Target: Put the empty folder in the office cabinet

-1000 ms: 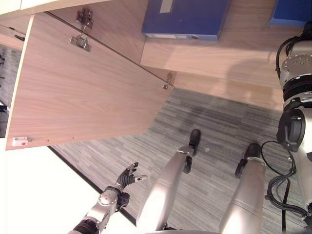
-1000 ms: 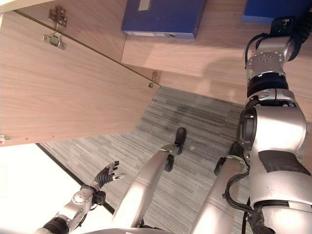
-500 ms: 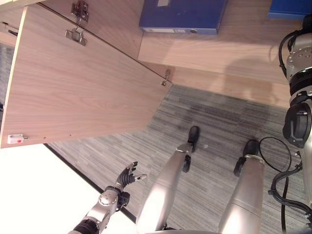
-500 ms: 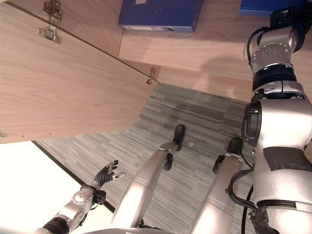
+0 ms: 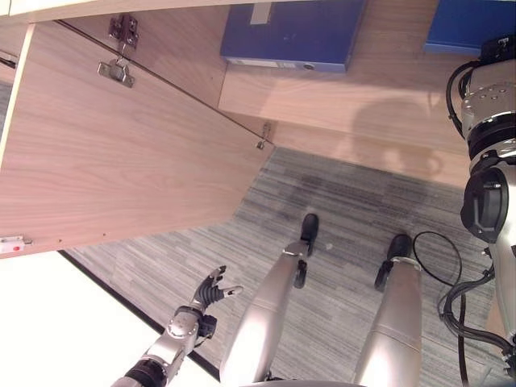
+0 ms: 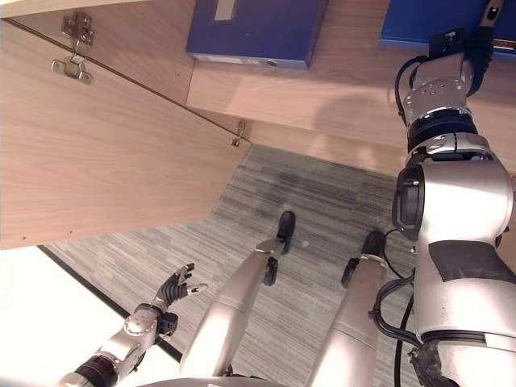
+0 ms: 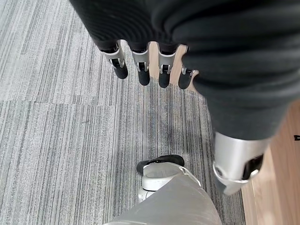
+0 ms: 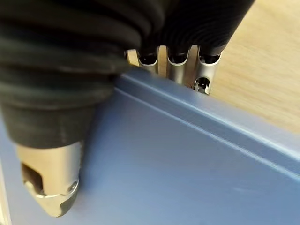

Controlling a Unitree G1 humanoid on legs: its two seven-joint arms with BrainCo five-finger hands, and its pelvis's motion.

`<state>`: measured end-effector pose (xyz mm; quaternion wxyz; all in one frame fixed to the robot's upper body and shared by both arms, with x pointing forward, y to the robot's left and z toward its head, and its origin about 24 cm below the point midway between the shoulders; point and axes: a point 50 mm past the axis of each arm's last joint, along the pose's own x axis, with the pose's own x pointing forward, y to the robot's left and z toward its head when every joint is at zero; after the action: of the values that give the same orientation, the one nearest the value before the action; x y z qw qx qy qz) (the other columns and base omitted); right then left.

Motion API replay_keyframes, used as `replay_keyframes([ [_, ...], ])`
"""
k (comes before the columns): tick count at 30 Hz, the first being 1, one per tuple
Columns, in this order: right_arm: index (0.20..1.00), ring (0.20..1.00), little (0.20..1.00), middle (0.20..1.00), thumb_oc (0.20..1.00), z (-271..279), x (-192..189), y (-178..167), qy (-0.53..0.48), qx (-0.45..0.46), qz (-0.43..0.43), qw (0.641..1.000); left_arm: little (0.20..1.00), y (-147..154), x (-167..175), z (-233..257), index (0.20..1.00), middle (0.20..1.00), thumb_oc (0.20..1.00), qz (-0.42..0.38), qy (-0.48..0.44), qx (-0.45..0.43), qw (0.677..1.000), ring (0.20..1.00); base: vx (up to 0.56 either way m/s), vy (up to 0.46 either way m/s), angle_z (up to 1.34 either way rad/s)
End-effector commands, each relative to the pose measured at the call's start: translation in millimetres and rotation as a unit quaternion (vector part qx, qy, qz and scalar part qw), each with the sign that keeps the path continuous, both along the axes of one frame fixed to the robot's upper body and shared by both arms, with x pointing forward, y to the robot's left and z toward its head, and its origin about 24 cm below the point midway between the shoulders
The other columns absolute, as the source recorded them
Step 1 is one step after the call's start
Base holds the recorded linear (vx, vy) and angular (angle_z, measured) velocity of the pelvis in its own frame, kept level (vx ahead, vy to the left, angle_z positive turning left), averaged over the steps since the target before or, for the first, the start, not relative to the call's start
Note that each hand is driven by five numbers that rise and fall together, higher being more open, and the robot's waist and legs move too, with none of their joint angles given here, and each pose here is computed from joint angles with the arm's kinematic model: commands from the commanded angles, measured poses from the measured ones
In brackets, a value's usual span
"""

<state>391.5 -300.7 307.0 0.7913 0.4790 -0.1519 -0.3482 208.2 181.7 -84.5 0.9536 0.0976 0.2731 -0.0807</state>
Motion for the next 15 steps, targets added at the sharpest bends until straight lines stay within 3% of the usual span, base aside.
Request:
replay_keyframes([
  [1,1.0,1.0,1.0,1.0,1.0,-57.5,-17.8,-40.7,0.116,0.029,-0.067,0.991,1.0,18.4,17.1,6.9,1.0,1.0,1.0,0.023,-0.016,0.033,0.999,1.0,0.0,0.0,0.0],
  [15,1.0,1.0,1.0,1.0,1.0,-197.3,-46.9,-44.3,0.259,0.146,-0.081,0.951,1.0,15.4,9.0,-1.7,1.0,1.0,1.0,0.026,0.008,0.011,1.0,1.0,-0.02,0.003,-0.01],
])
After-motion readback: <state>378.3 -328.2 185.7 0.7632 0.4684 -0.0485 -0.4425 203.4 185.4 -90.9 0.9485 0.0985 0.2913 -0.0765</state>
